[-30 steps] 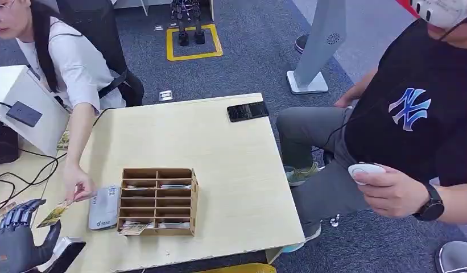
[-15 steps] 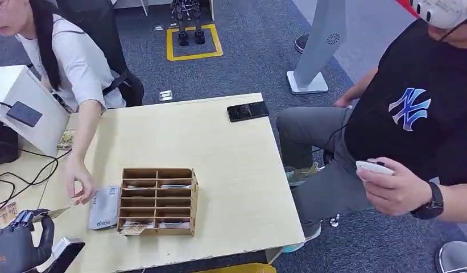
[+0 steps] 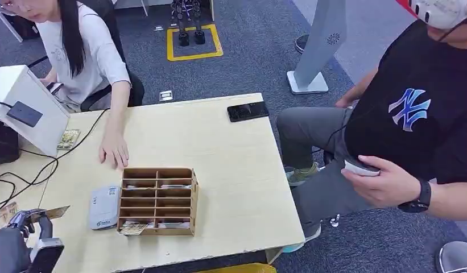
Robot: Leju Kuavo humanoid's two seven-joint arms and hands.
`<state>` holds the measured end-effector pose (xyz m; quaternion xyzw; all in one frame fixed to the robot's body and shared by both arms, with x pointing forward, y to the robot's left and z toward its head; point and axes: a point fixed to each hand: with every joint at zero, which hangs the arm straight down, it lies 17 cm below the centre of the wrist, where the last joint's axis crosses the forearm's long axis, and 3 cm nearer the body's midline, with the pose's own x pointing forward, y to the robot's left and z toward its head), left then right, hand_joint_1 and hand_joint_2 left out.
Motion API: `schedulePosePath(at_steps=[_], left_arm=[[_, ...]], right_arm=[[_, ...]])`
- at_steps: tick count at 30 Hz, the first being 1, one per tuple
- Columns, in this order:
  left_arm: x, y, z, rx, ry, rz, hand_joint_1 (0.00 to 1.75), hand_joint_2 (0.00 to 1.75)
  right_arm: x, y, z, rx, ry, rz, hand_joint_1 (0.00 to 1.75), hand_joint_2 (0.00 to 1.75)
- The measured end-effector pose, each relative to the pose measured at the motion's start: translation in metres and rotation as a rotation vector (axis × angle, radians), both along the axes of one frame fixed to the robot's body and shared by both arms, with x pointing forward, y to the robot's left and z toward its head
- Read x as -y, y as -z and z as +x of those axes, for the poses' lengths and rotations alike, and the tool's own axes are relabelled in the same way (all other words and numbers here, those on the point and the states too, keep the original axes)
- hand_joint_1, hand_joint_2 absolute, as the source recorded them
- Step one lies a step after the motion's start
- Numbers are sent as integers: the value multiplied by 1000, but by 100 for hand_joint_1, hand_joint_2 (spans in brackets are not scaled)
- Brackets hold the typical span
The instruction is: Pass the card to the sensor for recognition and then transmit it.
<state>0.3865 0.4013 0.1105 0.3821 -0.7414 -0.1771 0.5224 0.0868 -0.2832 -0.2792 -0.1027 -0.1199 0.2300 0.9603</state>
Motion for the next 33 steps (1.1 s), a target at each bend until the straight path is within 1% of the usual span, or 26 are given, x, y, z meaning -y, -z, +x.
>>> schedulePosePath(at_steps=[2, 4, 14, 24, 33], left_arm=[[8, 13, 4, -65, 67, -139, 175, 175], [10, 17, 7, -86, 80, -210, 175, 175], [7, 19, 22, -97, 31, -176, 175, 175], [8, 22, 44, -105, 9, -222, 175, 175], [10, 29, 48, -128, 0, -241, 175, 175]], right_arm=[[0, 0, 0, 1, 2, 1, 0, 175], [0, 0, 0, 0, 6, 2, 0, 175], [-1, 0, -1, -5, -10, 2, 0, 175], [-1, 0, 0, -3, -27, 0, 0, 175], [-1, 0, 0, -2, -33, -1, 0, 175]])
